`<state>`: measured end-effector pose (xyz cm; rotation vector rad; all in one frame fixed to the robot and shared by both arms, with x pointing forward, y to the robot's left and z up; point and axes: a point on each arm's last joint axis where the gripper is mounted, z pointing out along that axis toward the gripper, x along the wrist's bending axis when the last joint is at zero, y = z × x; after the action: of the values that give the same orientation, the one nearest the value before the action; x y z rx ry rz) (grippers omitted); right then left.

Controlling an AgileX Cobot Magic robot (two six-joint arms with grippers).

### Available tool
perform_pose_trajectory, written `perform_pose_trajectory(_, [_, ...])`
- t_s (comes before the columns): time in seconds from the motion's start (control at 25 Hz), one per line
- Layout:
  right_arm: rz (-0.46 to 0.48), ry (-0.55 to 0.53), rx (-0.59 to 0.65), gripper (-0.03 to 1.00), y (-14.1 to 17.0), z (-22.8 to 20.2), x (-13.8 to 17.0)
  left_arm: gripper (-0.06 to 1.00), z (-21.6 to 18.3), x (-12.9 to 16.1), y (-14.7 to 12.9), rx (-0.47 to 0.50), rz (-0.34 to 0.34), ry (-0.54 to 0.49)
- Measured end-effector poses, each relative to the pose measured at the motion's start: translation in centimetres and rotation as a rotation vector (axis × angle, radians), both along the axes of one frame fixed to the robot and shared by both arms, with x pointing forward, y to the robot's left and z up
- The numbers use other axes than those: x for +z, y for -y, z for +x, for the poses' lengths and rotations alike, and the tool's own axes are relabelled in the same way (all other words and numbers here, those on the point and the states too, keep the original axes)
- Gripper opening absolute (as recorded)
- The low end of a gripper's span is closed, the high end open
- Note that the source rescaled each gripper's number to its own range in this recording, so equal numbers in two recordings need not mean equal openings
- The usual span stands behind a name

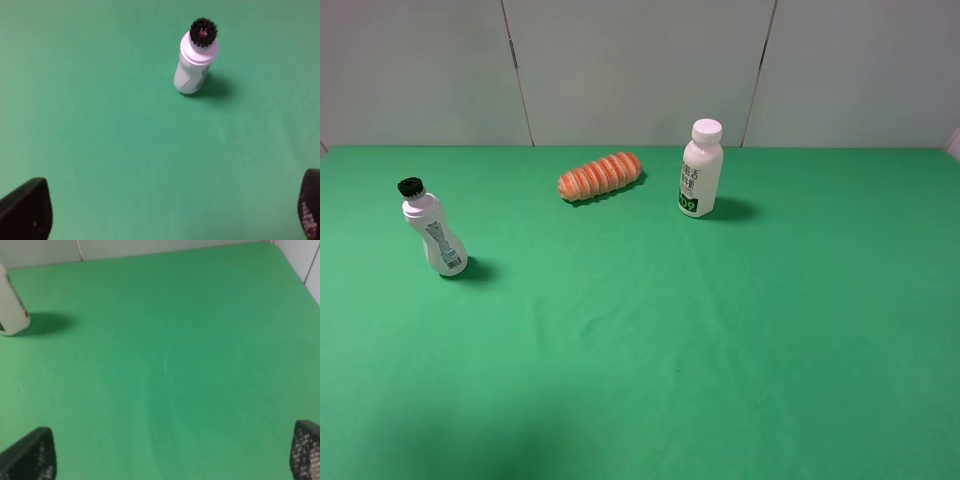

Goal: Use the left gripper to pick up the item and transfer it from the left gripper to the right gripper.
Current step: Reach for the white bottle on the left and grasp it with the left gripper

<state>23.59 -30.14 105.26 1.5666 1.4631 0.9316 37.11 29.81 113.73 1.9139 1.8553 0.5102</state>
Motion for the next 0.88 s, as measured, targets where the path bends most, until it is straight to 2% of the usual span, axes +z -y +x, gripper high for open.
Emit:
perform_pose_trajectory(0.12, [0.000,0.000,0.000,1.00,0.0,0.0,0.0,0.98,2.4,-0.4,0.0,0.000,-0.002,-0.063])
perform_pose_trajectory(0.32, [0.000,0.000,0.000,1.00,0.0,0.0,0.0,0.98,7.3,-2.4,0.4,-0.009,-0.047,-0.208])
perform_pose_trajectory(0.64, [0.000,0.000,0.000,1.00,0.0,0.0,0.0,0.98,12.1,-6.1,2.3,-0.097,0.047,-0.360])
perform_pose_trajectory(0.88, [0.000,0.000,0.000,1.00,0.0,0.0,0.0,0.98,14.4,-9.0,2.7,-0.102,0.051,-0.412])
